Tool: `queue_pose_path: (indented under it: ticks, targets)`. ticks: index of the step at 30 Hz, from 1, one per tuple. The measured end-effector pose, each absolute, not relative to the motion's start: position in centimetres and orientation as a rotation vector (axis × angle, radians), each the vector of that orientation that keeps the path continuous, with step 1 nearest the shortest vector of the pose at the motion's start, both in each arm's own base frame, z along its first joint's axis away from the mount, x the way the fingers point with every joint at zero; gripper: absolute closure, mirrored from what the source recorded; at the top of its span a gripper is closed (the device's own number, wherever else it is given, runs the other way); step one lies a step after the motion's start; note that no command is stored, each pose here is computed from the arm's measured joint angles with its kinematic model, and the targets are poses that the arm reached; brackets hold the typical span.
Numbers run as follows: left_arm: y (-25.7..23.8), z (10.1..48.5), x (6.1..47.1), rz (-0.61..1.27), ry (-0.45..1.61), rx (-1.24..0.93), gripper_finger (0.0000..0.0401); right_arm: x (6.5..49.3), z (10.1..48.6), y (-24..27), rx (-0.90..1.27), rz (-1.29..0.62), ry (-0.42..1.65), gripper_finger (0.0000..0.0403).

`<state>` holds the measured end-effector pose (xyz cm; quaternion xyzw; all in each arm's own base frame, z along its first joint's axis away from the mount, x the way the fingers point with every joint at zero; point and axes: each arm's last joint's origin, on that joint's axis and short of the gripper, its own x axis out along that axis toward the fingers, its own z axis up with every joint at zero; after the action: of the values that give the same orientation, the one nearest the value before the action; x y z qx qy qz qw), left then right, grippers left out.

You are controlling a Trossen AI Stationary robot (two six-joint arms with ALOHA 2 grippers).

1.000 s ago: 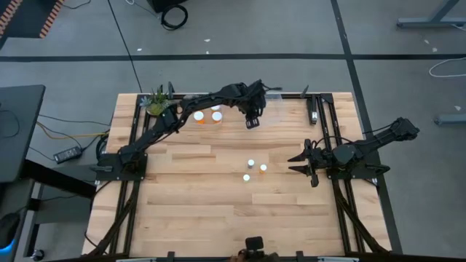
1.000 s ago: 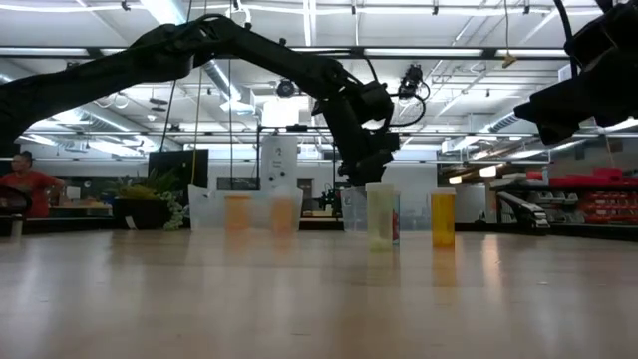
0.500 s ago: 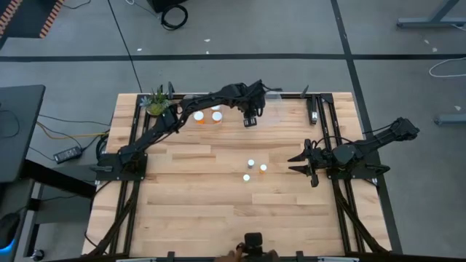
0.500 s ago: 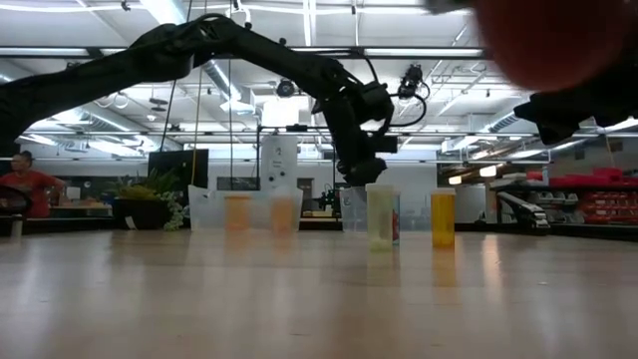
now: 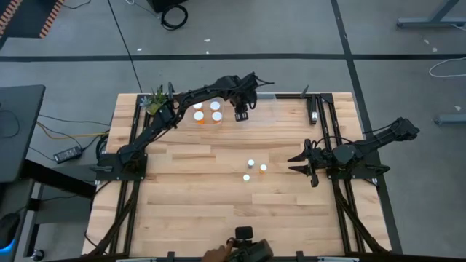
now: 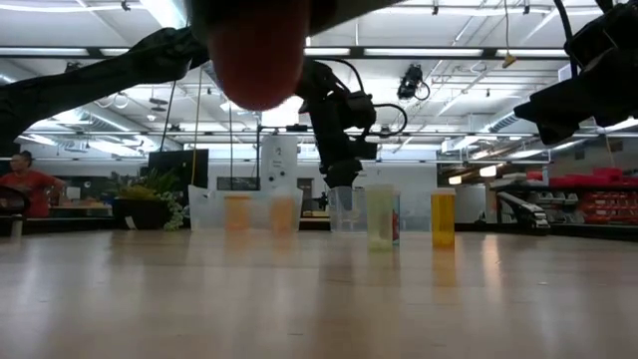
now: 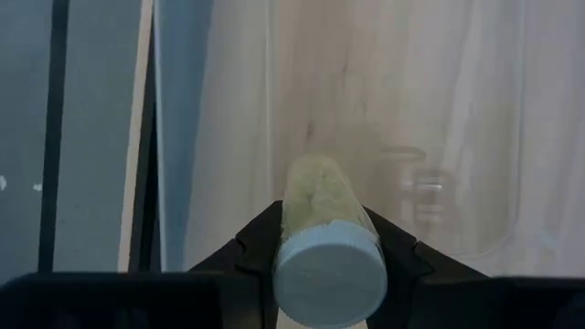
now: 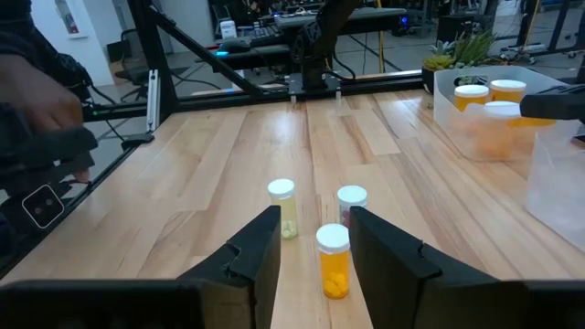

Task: Pick and place medicine bottles into bin by pill shape (circle, oval)
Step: Put the bottom small yellow pill bottle into the right bin

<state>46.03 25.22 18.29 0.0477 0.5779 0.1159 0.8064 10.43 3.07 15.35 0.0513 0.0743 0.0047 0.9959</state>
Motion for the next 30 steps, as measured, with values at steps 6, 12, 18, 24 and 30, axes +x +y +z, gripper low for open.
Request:
queue_pose_path:
  ticks: [6,12,18,24,30]
  targets:
    - [24.8,18.0,45.5,0.22,1.304,0.083,0.028,10.4,15.4,3.1,0.103,0.009,0.148,0.0265]
    - [24.6,17.9,45.0,0.19,1.363,0.078,0.0283,10.4,15.4,3.1,0.103,0.009,0.148,0.0265]
    - [24.3,17.8,44.7,0.167,1.4,0.076,0.0275,10.4,15.4,3.1,0.103,0.009,0.148,0.0265]
    - [24.3,17.8,44.7,0.168,1.398,0.077,0.0257,10.4,15.4,3.1,0.103,0.01,0.148,0.0265]
    - [24.3,17.8,44.7,0.169,1.398,0.076,0.0232,10.4,15.4,3.1,0.103,0.01,0.148,0.0265]
